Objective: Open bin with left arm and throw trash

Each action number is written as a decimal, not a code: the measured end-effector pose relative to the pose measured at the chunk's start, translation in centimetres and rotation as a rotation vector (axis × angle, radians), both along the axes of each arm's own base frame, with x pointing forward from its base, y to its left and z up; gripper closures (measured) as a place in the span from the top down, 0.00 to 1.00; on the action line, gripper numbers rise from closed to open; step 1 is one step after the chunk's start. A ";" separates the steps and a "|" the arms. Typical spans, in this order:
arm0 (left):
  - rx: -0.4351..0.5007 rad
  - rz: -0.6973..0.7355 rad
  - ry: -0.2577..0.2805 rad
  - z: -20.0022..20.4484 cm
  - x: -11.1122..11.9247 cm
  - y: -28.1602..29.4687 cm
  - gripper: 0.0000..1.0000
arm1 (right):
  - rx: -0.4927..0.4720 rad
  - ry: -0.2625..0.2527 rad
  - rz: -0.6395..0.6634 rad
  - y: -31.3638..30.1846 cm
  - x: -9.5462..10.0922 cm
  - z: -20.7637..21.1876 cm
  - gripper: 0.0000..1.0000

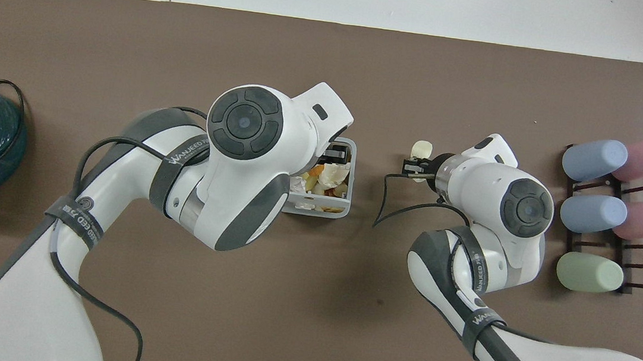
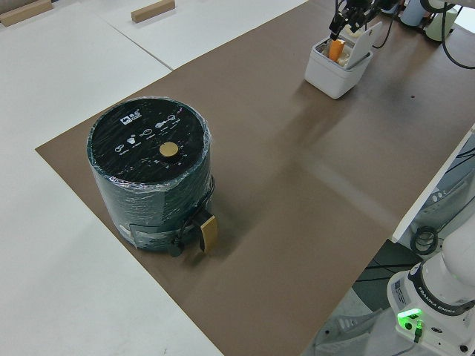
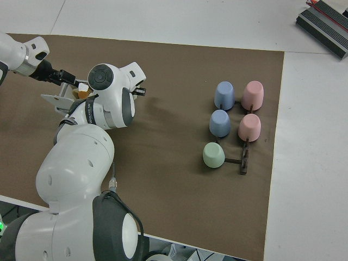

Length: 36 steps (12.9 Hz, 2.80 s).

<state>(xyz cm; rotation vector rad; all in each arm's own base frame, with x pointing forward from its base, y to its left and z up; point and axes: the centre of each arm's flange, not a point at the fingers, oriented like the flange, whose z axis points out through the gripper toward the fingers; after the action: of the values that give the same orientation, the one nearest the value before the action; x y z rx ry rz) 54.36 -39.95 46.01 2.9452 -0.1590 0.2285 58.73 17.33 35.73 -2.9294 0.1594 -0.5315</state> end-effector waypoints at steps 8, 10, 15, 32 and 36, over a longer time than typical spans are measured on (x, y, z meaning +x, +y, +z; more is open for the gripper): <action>0.111 0.092 0.129 7.7 8.2 20.5 1.00 | 0.186 0.144 -0.423 6.9 1.3 8.0 0.10; 0.121 0.092 0.145 8.3 9.4 27.4 1.00 | 0.213 0.160 -0.441 9.9 1.2 7.6 0.10; 0.151 0.078 0.129 14.2 6.9 35.6 1.00 | 0.236 0.211 -0.453 16.3 -0.2 5.7 0.10; 0.180 0.059 0.132 14.3 4.3 34.9 1.00 | 0.183 0.184 -0.329 14.6 0.1 8.6 1.00; 0.178 0.057 0.103 14.5 4.5 34.8 1.00 | 0.142 0.142 -0.296 6.9 2.4 12.1 1.00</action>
<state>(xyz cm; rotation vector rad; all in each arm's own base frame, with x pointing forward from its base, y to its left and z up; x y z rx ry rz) 58.91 -5.18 60.53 3.1323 -0.0856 0.0735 61.15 24.25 47.78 -2.8171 0.6289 -0.3326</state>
